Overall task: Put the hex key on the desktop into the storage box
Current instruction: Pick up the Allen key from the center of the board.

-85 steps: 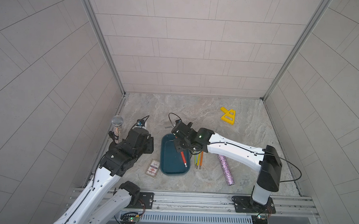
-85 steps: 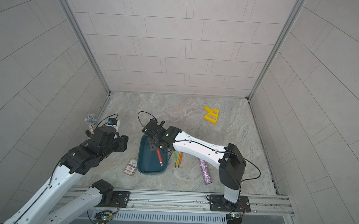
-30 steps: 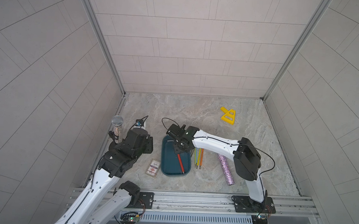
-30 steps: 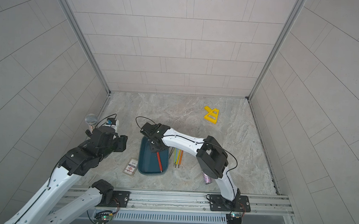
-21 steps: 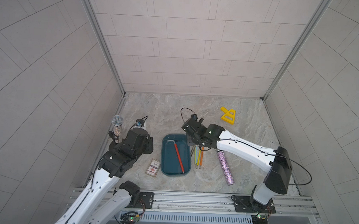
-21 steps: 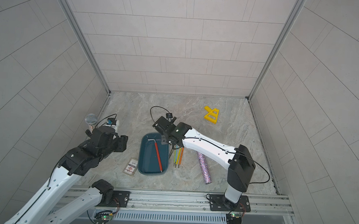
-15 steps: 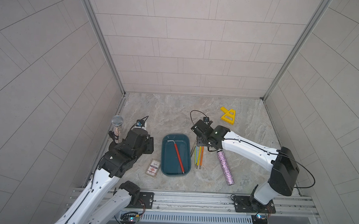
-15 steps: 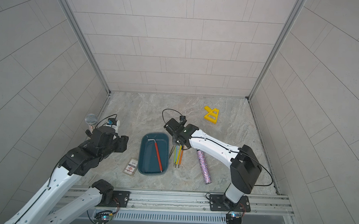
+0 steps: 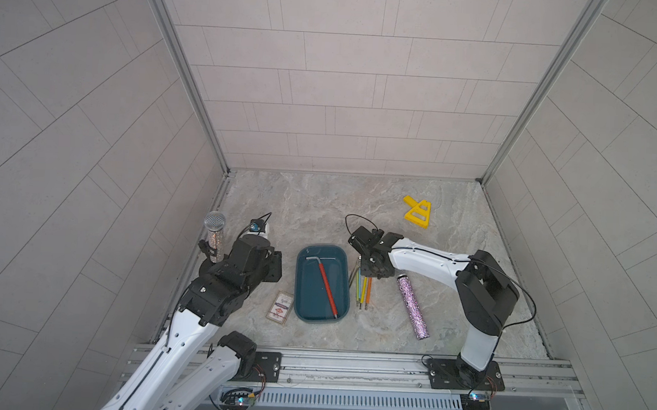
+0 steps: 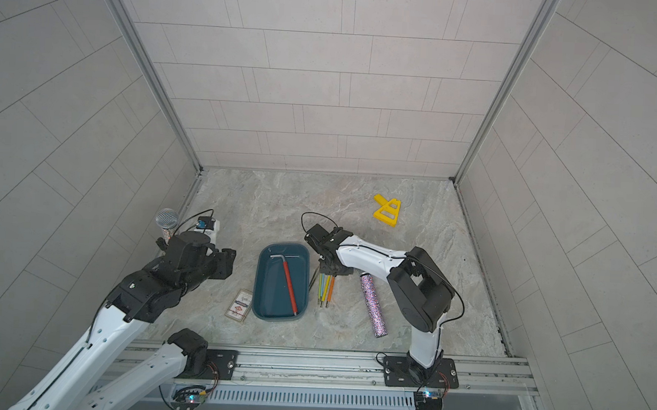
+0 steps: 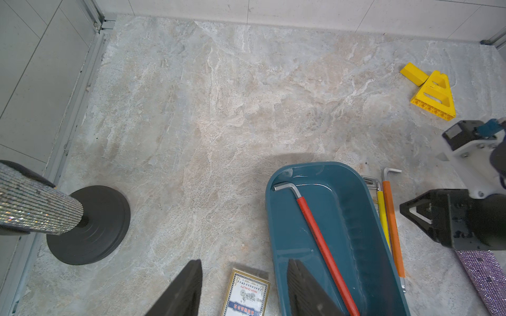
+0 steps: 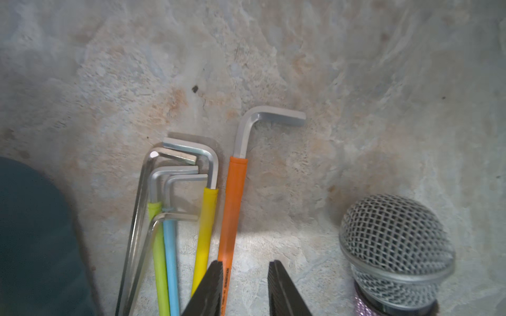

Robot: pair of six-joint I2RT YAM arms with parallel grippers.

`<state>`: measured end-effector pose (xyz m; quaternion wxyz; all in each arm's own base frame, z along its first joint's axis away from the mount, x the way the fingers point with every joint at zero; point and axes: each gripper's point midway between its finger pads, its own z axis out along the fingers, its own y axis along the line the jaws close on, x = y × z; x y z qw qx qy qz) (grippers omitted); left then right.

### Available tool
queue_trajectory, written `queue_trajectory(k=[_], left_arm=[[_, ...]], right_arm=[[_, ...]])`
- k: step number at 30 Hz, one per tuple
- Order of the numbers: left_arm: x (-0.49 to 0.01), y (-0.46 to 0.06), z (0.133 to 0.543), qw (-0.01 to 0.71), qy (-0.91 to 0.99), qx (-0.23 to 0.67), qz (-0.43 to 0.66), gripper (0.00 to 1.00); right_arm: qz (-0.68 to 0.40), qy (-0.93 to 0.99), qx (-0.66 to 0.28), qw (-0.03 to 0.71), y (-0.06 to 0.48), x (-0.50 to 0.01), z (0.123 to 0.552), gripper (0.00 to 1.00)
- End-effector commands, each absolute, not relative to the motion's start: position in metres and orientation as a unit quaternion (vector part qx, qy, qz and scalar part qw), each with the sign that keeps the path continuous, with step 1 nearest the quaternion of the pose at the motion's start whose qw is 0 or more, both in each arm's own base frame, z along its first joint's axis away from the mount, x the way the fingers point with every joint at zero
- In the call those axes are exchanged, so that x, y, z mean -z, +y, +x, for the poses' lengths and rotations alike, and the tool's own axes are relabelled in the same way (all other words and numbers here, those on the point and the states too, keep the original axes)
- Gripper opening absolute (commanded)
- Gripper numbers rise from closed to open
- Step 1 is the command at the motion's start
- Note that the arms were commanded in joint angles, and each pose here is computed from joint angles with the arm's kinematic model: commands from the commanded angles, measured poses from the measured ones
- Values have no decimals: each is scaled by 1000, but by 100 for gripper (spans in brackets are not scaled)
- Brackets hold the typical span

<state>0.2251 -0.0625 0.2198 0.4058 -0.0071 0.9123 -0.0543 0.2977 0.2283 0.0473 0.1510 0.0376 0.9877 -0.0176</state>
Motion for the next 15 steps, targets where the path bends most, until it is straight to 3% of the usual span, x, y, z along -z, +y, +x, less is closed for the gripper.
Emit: queue_trajectory(k=[1, 15], left_arm=[[-221, -61, 226, 413, 909, 52, -3, 57], [-220, -61, 226, 413, 909, 51, -3, 57]], right_arm=[[42, 989, 11, 142, 233, -42, 297, 32], [53, 993, 9, 107, 229, -13, 289, 29]])
